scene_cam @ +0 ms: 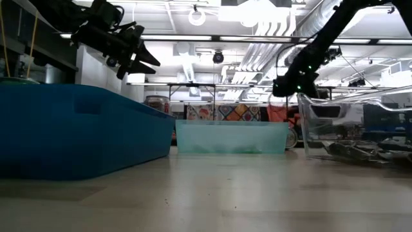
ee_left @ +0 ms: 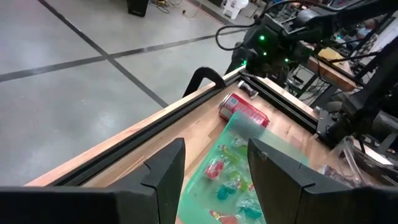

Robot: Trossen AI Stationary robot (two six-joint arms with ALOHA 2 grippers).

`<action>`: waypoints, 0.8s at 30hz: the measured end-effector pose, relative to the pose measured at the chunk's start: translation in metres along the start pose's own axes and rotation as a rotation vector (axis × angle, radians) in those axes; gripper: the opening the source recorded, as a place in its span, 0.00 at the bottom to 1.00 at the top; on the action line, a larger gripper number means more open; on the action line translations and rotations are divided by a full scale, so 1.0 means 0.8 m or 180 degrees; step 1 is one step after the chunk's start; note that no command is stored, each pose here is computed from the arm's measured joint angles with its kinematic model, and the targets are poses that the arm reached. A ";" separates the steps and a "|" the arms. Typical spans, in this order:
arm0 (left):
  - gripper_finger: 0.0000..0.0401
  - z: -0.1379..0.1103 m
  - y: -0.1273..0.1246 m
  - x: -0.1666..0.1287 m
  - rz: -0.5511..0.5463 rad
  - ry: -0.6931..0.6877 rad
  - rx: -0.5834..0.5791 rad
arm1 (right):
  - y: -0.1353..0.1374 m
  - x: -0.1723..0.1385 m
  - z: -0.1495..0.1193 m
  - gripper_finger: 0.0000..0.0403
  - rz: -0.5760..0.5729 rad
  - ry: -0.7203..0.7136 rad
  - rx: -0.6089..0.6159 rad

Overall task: Organize candy in baskets
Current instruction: Put the dark brown chocolate bar into the transparent bin

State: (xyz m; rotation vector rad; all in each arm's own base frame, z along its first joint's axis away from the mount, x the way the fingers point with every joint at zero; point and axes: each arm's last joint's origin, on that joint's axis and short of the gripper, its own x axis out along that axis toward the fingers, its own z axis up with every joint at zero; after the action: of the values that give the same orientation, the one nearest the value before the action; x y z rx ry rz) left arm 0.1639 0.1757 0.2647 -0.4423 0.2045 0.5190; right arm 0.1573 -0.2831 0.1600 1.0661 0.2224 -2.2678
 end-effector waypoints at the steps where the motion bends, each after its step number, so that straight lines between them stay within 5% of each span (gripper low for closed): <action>1: 0.41 0.000 0.000 0.000 0.0001 0.0000 0.0000 | -0.004 0.005 0.002 0.00 -0.0049 -0.0025 0.0263; 5: 0.41 0.000 0.000 0.000 -0.0001 0.0000 0.0002 | -0.005 0.018 0.013 0.00 -0.0069 -0.0133 0.0804; 10: 0.41 0.000 0.000 0.000 0.0000 0.0000 0.0001 | -0.013 0.013 0.012 0.00 -0.0294 0.0110 0.0384; 14: 0.41 0.000 0.000 0.000 0.0001 -0.0001 0.0004 | -0.043 0.021 -0.005 0.00 -0.0767 0.0400 0.0546; 18: 0.41 0.000 0.000 0.000 0.0006 0.0006 0.0018 | -0.035 0.024 -0.004 0.00 -0.0558 0.0195 0.0891; 24: 0.41 0.000 0.002 -0.001 0.0031 0.0010 0.0070 | -0.037 0.026 -0.009 0.00 -0.0613 0.0373 0.0691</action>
State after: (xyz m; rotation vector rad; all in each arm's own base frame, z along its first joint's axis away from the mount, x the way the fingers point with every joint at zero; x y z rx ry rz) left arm 0.1626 0.1766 0.2640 -0.4209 0.2154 0.5253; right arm 0.1342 -0.2666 0.1366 1.3432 0.1334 -2.4455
